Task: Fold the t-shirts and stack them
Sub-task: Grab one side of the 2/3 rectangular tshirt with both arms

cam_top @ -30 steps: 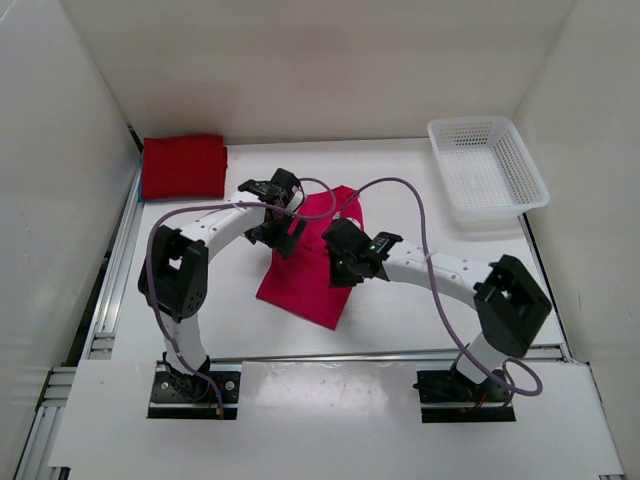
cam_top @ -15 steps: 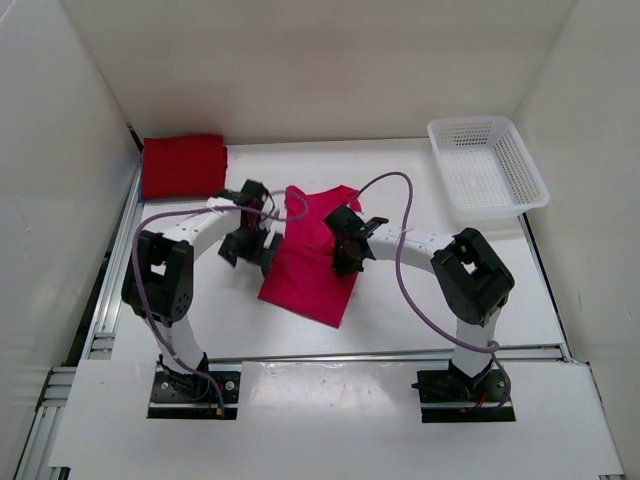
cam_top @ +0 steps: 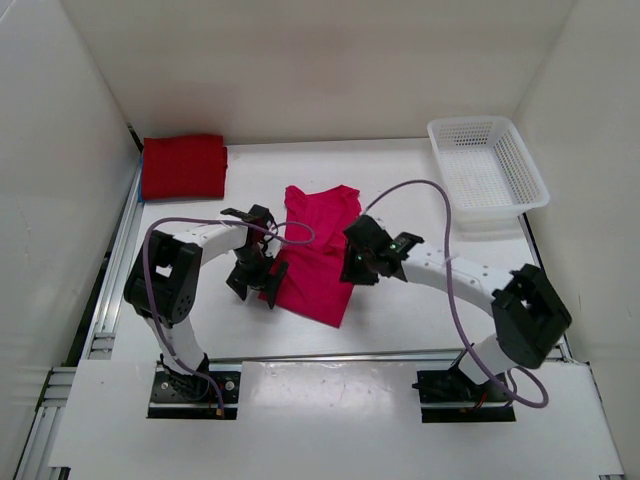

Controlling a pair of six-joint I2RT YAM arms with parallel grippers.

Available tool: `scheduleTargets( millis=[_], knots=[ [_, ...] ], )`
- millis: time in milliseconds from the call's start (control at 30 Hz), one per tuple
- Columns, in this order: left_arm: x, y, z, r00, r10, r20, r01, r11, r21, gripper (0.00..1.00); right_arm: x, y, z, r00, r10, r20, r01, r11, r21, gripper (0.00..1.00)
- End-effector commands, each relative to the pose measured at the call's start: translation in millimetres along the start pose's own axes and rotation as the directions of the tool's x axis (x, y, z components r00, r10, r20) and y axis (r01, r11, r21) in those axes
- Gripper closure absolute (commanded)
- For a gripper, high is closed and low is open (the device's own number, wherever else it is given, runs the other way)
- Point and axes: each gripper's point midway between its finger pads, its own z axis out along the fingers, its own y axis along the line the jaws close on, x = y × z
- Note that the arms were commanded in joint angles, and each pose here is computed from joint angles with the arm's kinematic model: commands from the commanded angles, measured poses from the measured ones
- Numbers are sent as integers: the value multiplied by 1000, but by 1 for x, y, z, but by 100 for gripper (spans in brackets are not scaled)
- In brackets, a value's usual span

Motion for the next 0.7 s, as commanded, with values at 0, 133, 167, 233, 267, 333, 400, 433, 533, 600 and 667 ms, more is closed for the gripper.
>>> scheduleTargets(
  millis=[0, 133, 167, 233, 267, 333, 400, 433, 533, 600, 667],
  knots=[
    [-17, -21, -3, 997, 19, 76, -28, 993, 118, 8, 48, -14, -3, 991, 59, -124, -59, 998, 0, 59],
    [-19, -28, -23, 988, 33, 152, -54, 989, 136, 8, 92, -17, 3, 964, 100, -245, -115, 992, -50, 54],
    [-23, -29, -26, 983, 38, 178, -62, 989, 135, 8, 91, -11, 6, 963, 119, -242, -141, 987, -79, 53],
    [-30, -27, -28, 977, 44, 210, -70, 990, 119, 7, 95, -8, 7, 957, 137, -256, -166, 982, -95, 49],
    [-32, -27, -25, 977, 43, 209, -70, 990, 119, 7, 96, -6, 10, 957, 134, -258, -167, 980, -110, 49],
    [-36, -21, -19, 979, 41, 197, -61, 993, 96, 8, 99, -2, 15, 947, 157, -280, -197, 973, -122, 47],
    [-38, -15, -9, 986, 25, 162, -40, 995, 87, 15, 101, 4, 18, 940, 176, -293, -227, 963, -148, 47],
    [-39, -14, -5, 987, 25, 157, -39, 995, 87, 18, 107, 0, 20, 933, 177, -312, -228, 964, -135, 47],
    [-32, -14, 8, 994, 15, 108, -26, 995, 101, 47, 114, -4, 22, 921, 203, -332, -253, 961, -115, 47],
    [-30, -15, 13, 996, 21, 87, -29, 994, 101, 61, 118, -1, 22, 914, 196, -356, -258, 956, -137, 47],
    [-29, -18, 14, 996, 30, 85, -38, 994, 100, 90, 125, 1, 21, 900, 189, -392, -264, 953, -147, 47]
  ],
)
